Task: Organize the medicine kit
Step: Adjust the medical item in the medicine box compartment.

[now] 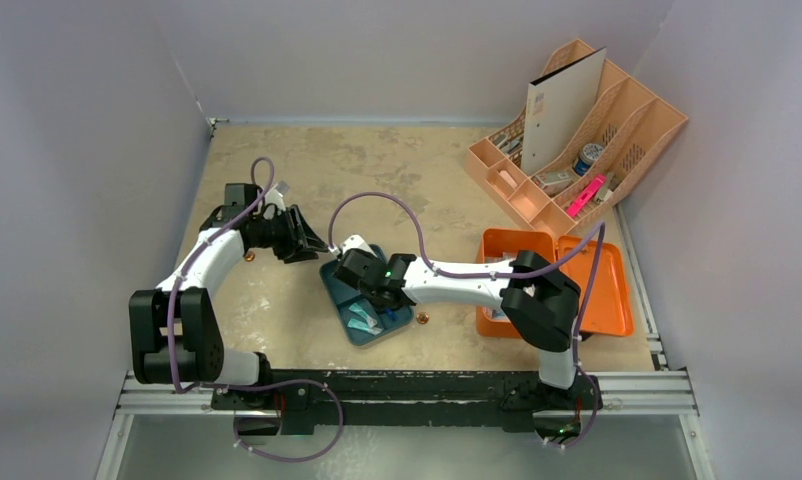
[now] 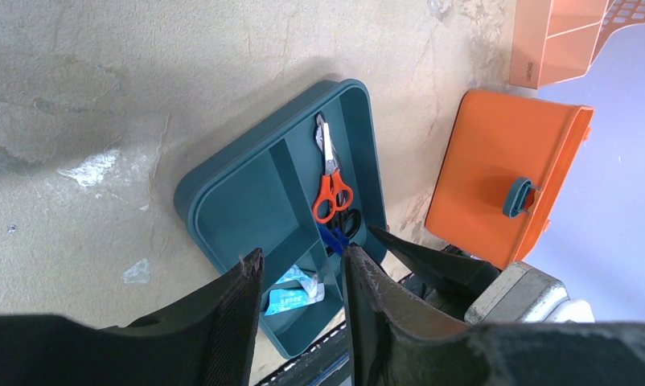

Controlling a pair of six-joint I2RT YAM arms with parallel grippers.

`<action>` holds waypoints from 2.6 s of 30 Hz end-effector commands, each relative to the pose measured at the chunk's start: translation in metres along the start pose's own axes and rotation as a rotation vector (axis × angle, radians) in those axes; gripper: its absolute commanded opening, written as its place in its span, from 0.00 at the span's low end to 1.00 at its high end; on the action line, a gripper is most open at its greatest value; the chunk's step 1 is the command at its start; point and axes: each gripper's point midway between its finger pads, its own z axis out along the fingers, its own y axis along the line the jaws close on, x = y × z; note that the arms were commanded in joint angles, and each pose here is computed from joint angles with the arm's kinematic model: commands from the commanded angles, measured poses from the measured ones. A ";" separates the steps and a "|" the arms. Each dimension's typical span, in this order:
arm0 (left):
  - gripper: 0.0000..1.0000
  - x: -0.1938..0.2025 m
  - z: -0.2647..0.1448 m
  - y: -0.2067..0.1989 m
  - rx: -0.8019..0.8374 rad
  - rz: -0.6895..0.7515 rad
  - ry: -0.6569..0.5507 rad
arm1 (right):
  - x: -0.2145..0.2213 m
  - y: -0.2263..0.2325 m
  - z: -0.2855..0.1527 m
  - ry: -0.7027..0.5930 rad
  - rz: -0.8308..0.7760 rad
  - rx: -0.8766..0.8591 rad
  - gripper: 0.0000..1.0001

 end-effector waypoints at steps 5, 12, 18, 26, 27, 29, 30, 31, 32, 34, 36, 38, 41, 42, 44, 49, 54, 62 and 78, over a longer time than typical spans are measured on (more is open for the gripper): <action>0.39 -0.003 -0.001 -0.004 0.031 0.024 -0.004 | -0.018 0.014 -0.020 -0.062 0.034 -0.101 0.35; 0.39 -0.003 0.001 -0.002 0.032 0.017 0.006 | -0.015 0.015 -0.012 -0.047 0.026 -0.084 0.38; 0.39 -0.003 0.001 -0.001 0.026 0.016 0.007 | -0.011 0.015 -0.006 -0.027 0.015 -0.074 0.38; 0.39 -0.002 0.001 -0.001 0.021 0.015 0.007 | -0.008 0.017 -0.002 -0.012 0.007 -0.070 0.35; 0.39 -0.002 0.001 -0.001 0.020 0.015 0.007 | -0.007 0.017 0.000 -0.010 0.006 -0.071 0.35; 0.39 -0.002 0.001 -0.001 0.021 0.016 0.006 | -0.006 0.017 0.001 -0.003 0.002 -0.068 0.34; 0.39 -0.003 0.001 -0.001 0.020 0.016 0.005 | -0.005 0.017 0.002 0.001 0.002 -0.066 0.34; 0.39 -0.002 0.001 0.000 0.019 0.016 0.007 | -0.005 0.018 0.002 0.004 0.001 -0.066 0.34; 0.39 -0.002 0.001 0.000 0.018 0.015 0.007 | -0.004 0.016 0.002 0.006 0.000 -0.062 0.34; 0.39 -0.002 0.001 0.000 0.017 0.015 0.008 | -0.003 0.016 0.002 0.009 -0.003 -0.060 0.33; 0.39 -0.002 0.001 0.000 0.016 0.014 0.008 | -0.003 0.014 0.001 0.008 -0.007 -0.054 0.32; 0.39 -0.002 0.002 0.001 0.018 0.012 0.008 | -0.004 0.012 0.000 0.008 -0.014 -0.048 0.30; 0.38 -0.002 0.002 0.000 0.022 0.010 0.011 | -0.004 0.009 -0.002 0.006 -0.029 -0.035 0.30; 0.38 -0.002 0.002 0.001 0.021 0.008 0.012 | -0.004 0.007 -0.002 0.006 -0.031 -0.029 0.30; 0.38 -0.001 0.002 0.001 0.021 0.007 0.011 | -0.004 0.004 -0.003 0.006 -0.036 -0.019 0.30; 0.38 -0.001 0.003 0.001 0.022 0.007 0.012 | -0.004 0.002 -0.003 0.018 -0.021 -0.030 0.30; 0.38 -0.002 0.004 0.001 0.026 0.006 0.014 | -0.008 0.001 -0.004 0.014 0.006 -0.051 0.30; 0.38 -0.004 0.005 0.000 0.031 0.004 0.010 | -0.019 -0.005 -0.001 0.006 0.022 -0.062 0.30; 0.38 -0.003 0.001 -0.004 0.044 0.032 0.013 | -0.030 -0.015 -0.029 -0.015 0.141 -0.146 0.32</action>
